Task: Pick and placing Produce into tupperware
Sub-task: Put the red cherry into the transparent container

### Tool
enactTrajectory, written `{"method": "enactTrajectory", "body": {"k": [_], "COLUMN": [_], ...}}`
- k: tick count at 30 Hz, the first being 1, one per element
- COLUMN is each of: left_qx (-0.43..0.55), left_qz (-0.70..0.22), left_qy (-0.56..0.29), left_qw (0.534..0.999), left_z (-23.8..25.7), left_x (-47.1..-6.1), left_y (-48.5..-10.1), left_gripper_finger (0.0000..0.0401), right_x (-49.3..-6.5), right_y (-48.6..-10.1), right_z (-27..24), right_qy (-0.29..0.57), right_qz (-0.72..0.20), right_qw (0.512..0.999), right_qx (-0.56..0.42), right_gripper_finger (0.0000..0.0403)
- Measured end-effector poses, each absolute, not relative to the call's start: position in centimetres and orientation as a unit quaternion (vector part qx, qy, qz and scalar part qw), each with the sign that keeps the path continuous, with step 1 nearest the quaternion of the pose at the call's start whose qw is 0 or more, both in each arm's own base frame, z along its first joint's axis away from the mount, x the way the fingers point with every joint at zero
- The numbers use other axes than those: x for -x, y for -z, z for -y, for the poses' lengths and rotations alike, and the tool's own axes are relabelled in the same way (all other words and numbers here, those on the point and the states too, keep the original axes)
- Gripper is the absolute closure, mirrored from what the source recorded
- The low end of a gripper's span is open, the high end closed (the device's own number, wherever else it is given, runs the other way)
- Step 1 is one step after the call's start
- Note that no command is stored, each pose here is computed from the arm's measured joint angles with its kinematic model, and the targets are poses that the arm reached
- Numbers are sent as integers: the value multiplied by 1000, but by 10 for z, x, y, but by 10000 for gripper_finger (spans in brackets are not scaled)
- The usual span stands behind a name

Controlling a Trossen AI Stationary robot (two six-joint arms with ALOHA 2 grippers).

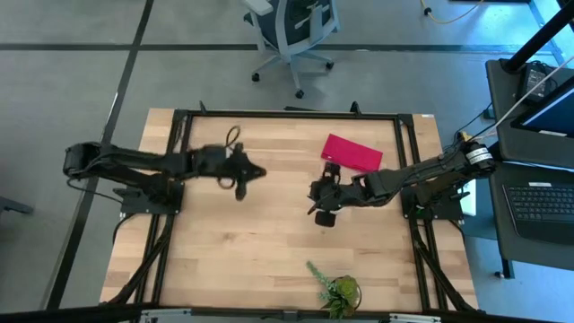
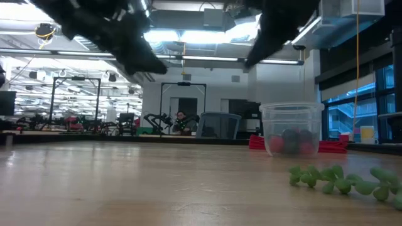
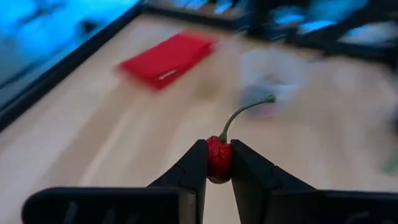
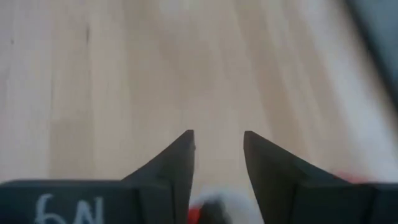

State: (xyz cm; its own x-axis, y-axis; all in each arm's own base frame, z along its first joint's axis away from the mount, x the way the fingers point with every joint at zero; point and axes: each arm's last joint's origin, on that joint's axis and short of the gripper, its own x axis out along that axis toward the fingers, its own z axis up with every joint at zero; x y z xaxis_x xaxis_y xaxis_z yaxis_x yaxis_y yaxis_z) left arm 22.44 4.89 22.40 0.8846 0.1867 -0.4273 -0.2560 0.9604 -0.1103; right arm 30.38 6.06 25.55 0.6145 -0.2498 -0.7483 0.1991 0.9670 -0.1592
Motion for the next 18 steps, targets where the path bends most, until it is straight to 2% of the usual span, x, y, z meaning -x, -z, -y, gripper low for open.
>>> {"method": "enactTrajectory", "body": {"k": [4,9,14,18], "left_qx": [69,72,74,73], "left_qz": [-123,-35,-20,-21], "left_qy": [-57,-27,-8,-1], "left_qw": [988,996,997,997], "left_z": [-22,-4,4,8], "left_x": [-220,-212,-212,-213], "left_y": [-205,-197,-199,-197], "left_gripper_finger": [343,345,344,343], "right_x": [-314,-318,-321,-334], "right_y": [-251,-235,-225,-217], "right_z": [-68,-73,-67,-61], "right_qy": [96,67,82,59], "right_qz": [-335,-204,-72,-42], "right_qw": [929,968,988,990], "right_qx": [121,129,108,119], "right_gripper_finger": [262,262,262,262]}}
